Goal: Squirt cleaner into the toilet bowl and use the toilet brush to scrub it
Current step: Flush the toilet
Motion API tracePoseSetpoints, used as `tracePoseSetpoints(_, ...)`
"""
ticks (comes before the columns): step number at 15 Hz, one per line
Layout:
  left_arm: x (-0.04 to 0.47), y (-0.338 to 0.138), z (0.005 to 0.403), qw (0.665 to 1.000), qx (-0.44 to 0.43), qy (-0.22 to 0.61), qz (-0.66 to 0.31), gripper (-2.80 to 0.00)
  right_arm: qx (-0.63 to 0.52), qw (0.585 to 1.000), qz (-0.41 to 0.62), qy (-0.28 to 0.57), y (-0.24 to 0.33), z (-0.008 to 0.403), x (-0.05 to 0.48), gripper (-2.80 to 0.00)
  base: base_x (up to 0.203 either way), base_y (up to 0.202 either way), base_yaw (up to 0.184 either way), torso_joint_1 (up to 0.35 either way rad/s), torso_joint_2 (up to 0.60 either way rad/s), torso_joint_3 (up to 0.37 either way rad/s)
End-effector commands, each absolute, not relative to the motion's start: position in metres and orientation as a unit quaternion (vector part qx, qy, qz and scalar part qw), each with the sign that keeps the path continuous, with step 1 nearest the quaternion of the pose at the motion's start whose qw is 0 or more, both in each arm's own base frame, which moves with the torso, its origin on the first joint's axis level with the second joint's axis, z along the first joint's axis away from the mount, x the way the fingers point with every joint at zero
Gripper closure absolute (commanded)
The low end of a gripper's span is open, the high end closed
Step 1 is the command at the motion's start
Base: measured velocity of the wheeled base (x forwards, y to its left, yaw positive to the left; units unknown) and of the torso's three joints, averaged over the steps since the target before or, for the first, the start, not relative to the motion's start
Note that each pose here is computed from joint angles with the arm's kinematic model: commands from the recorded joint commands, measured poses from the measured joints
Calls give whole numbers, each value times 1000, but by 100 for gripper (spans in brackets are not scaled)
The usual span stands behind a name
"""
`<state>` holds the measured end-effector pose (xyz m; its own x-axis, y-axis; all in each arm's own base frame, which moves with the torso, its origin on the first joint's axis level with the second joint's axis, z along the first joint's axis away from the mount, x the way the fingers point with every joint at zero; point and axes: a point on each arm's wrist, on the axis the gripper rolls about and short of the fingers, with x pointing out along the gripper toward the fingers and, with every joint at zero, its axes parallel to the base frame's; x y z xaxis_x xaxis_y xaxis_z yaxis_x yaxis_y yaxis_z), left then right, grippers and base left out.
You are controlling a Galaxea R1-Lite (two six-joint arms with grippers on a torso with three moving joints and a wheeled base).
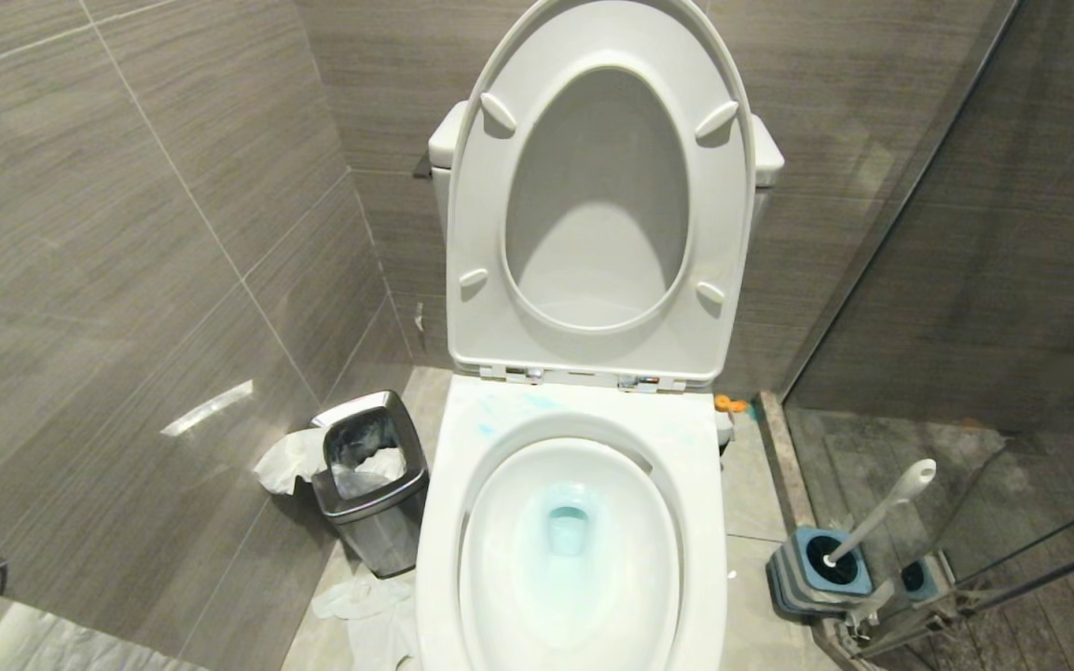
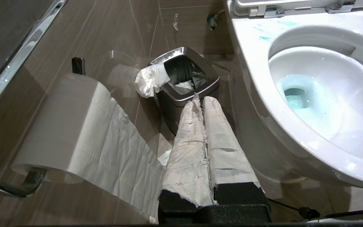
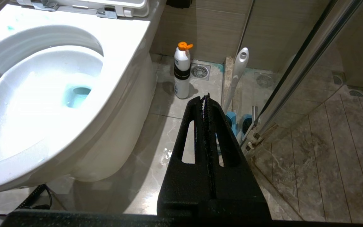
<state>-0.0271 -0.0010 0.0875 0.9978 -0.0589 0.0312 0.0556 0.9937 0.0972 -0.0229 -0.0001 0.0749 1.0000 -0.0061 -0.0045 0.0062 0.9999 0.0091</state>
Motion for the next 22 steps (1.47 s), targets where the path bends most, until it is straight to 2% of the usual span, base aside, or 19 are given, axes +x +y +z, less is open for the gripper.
tracePoseSetpoints(1, -28, -1, 90, 998, 49, -22, -36, 0, 5, 1000, -3, 3, 0, 75, -23, 0, 0, 0, 0, 0, 0, 0)
tracePoseSetpoints(6, -36, -3, 113, 996, 53, -29, -70, 0, 5, 1000, -3, 3, 0, 75, -23, 0, 0, 0, 0, 0, 0, 0)
tracePoseSetpoints(13, -27, -4, 198, 993, 68, -41, -92, 0, 5, 1000, -3, 3, 0, 75, -23, 0, 0, 0, 0, 0, 0, 0)
tracePoseSetpoints(18, 7, -4, 260, 993, 69, -32, -93, 0, 5, 1000, -3, 3, 0, 75, -23, 0, 0, 0, 0, 0, 0, 0)
tracePoseSetpoints(22, 61, -8, 302, 989, 55, -8, -134, 0, 5, 1000, -3, 3, 0, 75, -23, 0, 0, 0, 0, 0, 0, 0)
